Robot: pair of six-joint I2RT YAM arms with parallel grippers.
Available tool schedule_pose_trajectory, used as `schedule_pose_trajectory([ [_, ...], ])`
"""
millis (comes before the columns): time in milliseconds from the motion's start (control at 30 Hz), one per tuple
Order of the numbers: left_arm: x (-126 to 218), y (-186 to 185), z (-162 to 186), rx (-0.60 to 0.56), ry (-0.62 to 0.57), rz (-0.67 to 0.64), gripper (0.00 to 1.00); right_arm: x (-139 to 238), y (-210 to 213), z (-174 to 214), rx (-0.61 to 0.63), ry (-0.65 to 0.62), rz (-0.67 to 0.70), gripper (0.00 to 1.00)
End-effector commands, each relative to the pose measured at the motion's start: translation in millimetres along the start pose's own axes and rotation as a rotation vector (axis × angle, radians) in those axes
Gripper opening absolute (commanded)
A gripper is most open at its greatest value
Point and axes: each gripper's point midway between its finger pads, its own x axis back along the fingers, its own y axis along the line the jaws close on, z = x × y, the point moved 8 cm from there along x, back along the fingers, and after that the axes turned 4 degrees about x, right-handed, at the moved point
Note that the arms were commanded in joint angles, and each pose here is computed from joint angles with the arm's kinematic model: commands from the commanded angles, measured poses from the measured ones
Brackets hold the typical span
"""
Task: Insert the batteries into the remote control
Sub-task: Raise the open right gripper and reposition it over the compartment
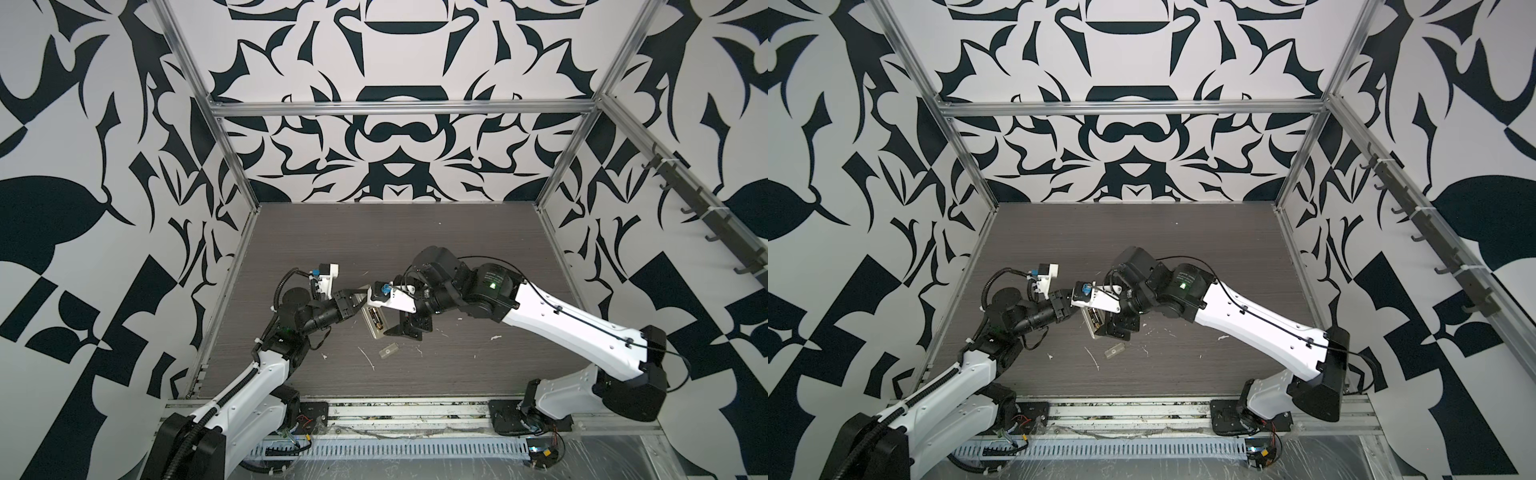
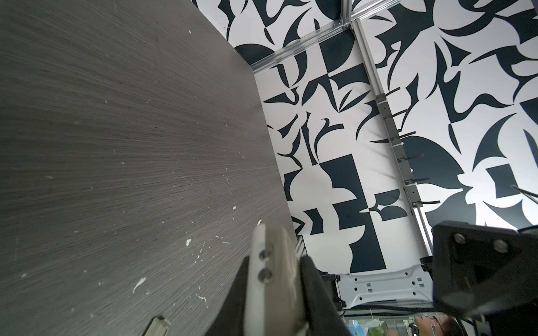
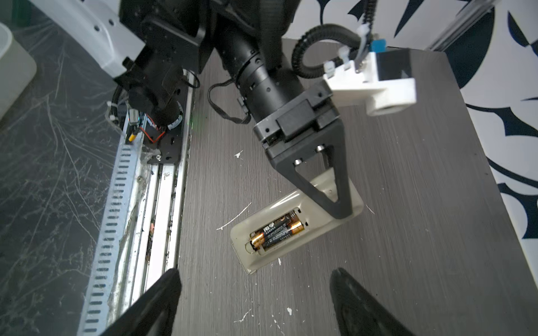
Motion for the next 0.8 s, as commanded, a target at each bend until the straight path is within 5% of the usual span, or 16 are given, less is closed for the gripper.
schedule_pose_trajectory([
  [0, -2, -18, -6, -0.024, 0.019, 0.052, 0.0, -4, 1, -6, 0.106, 0.033, 0.015, 0.81],
  [467, -4, -23, -6, -0.018, 0.057, 0.078, 0.0, -18, -1, -6, 0.136, 0.072, 0.04, 0.4],
  [767, -5, -27, -7, -0.02, 0.071, 0.089, 0.0, -21, 5, -1, 0.137, 0.085, 0.027, 0.39],
])
